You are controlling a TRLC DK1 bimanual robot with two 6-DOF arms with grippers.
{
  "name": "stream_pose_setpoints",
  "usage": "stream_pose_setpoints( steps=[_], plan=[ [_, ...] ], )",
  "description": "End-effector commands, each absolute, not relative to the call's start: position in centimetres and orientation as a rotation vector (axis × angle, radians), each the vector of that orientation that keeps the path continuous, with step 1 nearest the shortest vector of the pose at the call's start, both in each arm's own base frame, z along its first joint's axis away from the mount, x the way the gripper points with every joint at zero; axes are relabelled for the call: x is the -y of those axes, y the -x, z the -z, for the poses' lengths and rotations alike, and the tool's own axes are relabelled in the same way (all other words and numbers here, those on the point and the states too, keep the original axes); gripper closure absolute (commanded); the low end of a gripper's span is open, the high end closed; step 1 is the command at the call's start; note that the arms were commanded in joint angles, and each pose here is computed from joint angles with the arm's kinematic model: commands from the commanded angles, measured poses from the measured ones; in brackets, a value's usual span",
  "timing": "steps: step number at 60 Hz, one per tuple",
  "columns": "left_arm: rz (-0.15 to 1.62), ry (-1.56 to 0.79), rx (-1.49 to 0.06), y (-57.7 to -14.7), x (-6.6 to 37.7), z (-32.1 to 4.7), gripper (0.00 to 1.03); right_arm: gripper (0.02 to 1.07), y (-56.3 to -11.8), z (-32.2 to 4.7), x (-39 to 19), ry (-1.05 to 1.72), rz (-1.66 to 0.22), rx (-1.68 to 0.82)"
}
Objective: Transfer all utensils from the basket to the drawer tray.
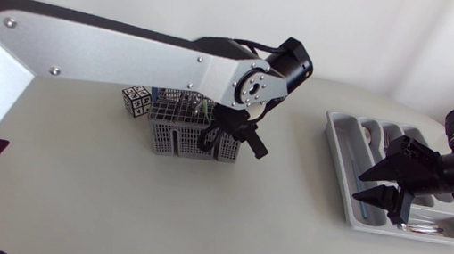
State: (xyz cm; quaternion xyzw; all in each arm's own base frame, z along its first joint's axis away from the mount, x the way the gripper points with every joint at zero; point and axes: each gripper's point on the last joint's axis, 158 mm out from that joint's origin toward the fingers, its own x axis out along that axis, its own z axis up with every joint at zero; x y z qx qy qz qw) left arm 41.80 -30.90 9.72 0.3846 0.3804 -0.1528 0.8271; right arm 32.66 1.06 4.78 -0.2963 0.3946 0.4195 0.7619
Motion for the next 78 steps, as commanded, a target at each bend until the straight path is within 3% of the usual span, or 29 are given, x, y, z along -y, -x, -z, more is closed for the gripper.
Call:
stream_pose_setpoints(
  steps=[1, 38, 47, 73, 78],
  plan=[
    [0.315, -0.79, -0.785, -41.5, 30.7, -11.5, 0.9, 0.41, -31.9, -4.4, -1.6, 0.643, -0.932, -0.858],
    [0.323, -0.798, -0.787, -41.5, 31.3, -10.9, 0.75, 0.41, -31.6, -3.9, -1.8, 0.644, -0.944, -0.863],
    [0.322, -0.796, -0.784, -41.7, 31.4, -11.0, 0.66, 0.41, -31.7, -3.7, -1.8, 0.65, -0.941, -0.857],
    [0.304, -0.796, -0.804, -43.0, 31.4, -9.6, 0.65, 0.41, -31.6, -3.2, -1.9, 0.65, -0.945, -0.861],
    [0.298, -0.797, -0.812, -43.2, 31.1, -9.2, 0.69, 0.41, -31.5, -3.2, -1.9, 0.649, -0.946, -0.862]
  ],
)
